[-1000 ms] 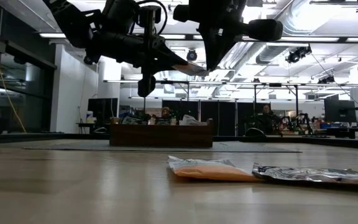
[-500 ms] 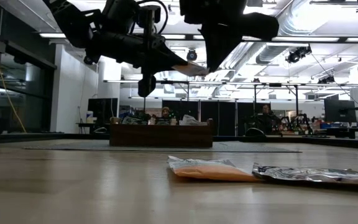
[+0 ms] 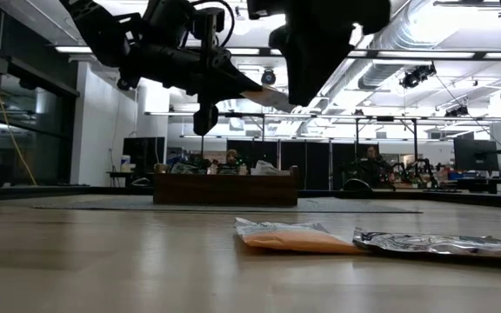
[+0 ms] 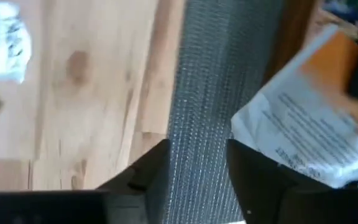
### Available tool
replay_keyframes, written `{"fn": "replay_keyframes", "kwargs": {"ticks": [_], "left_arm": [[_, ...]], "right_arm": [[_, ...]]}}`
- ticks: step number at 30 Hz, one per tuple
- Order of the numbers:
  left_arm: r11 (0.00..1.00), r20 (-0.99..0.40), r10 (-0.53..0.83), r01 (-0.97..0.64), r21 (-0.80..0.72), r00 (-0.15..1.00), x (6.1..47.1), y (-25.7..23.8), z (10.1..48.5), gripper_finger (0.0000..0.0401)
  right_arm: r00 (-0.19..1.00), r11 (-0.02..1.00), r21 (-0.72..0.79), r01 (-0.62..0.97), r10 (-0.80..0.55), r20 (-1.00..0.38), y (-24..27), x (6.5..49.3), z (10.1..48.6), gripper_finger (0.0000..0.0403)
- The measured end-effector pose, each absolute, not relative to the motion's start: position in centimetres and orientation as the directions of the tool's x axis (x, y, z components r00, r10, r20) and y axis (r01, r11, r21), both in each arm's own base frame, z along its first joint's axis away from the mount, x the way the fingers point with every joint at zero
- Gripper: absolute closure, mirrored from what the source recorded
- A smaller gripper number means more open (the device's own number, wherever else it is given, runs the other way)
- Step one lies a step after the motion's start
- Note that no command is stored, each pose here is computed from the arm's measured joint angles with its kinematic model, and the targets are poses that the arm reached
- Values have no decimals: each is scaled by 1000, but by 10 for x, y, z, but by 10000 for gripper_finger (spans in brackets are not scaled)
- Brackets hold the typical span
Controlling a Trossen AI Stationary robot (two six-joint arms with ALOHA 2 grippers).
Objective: Pick & Place Tea
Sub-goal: Put the orange tea bag into the right section of the wooden organizer
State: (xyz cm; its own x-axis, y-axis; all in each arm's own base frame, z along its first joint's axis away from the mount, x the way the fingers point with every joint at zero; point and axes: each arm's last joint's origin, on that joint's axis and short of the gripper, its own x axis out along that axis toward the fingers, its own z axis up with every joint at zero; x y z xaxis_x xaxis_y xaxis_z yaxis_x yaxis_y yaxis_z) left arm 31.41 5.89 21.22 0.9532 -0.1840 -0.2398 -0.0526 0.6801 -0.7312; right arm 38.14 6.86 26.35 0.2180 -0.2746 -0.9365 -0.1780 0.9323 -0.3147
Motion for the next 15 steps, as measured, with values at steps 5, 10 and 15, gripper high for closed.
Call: {"fn": "replay_keyframes", "kwargs": {"ticks": [5,10,15], "left_arm": [[692,-241,-103,-104,-714,965,309,81,212,401],[731,-192,-38,-104,-674,981,301,105,220,401],[781,-33,-9,-13,-624,999,296,123,236,401]], "right_arm": [[190,926,-375,42,-376,-907,64,377,264,192],[195,877,-364,313,-435,-879,58,366,281,163],[268,764,-318,561,-532,-803,52,354,307,160]]}}
